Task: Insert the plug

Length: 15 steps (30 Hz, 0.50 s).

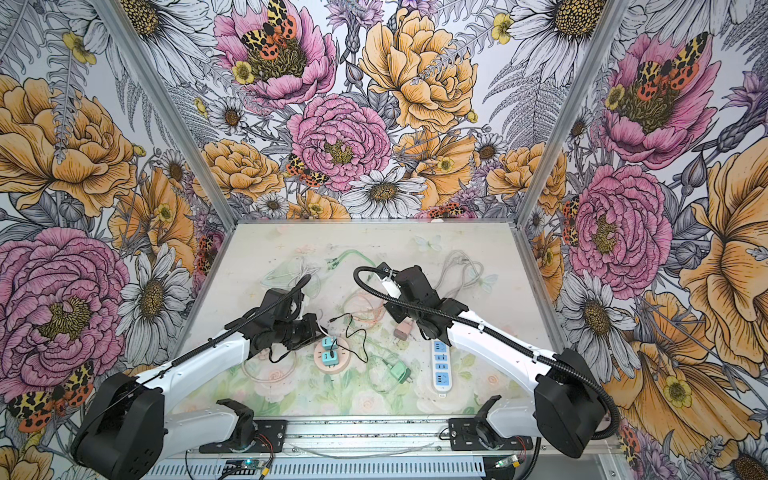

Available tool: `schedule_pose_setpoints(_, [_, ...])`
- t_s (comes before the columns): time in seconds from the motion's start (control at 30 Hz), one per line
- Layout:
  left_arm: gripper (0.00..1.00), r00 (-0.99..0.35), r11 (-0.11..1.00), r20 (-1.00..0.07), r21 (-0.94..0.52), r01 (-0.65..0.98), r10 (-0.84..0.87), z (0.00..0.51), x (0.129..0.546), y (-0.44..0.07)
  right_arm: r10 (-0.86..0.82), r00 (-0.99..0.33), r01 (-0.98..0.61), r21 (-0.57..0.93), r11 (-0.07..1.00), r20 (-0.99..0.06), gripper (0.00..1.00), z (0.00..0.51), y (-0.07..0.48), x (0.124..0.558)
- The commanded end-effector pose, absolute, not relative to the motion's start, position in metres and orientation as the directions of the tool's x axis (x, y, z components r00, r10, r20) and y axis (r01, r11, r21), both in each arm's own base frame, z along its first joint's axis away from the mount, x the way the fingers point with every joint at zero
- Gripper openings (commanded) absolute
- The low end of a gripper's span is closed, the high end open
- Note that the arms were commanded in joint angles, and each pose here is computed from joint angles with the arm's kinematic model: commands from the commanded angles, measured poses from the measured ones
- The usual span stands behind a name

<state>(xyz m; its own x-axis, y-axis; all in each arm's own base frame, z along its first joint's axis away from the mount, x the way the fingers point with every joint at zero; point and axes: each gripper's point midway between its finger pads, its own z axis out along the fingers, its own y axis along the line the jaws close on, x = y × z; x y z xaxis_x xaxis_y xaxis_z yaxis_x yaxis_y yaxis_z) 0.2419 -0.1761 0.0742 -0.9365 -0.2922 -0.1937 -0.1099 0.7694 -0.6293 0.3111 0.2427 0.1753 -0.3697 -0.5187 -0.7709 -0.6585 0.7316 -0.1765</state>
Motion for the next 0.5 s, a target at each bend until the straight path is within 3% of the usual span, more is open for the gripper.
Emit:
schedule_pose_setpoints(0.0, [0.01, -0.921, 0.776, -0.220, -0.619, -0.122, -0.321, 0.077, 0.244, -0.171, -0.488, -0.366, -0.631, -0.174, 0.756, -0.792, 0.00, 0.185, 0.236, 0.312])
schedule_pose_setpoints(0.47, [0.02, -0.915, 0.743, -0.261, -0.667, -0.061, -0.309, 0.130, 0.215, -0.164, -0.480, -0.370, -0.627, -0.168, 0.761, -0.795, 0.00, 0.185, 0.234, 0.310])
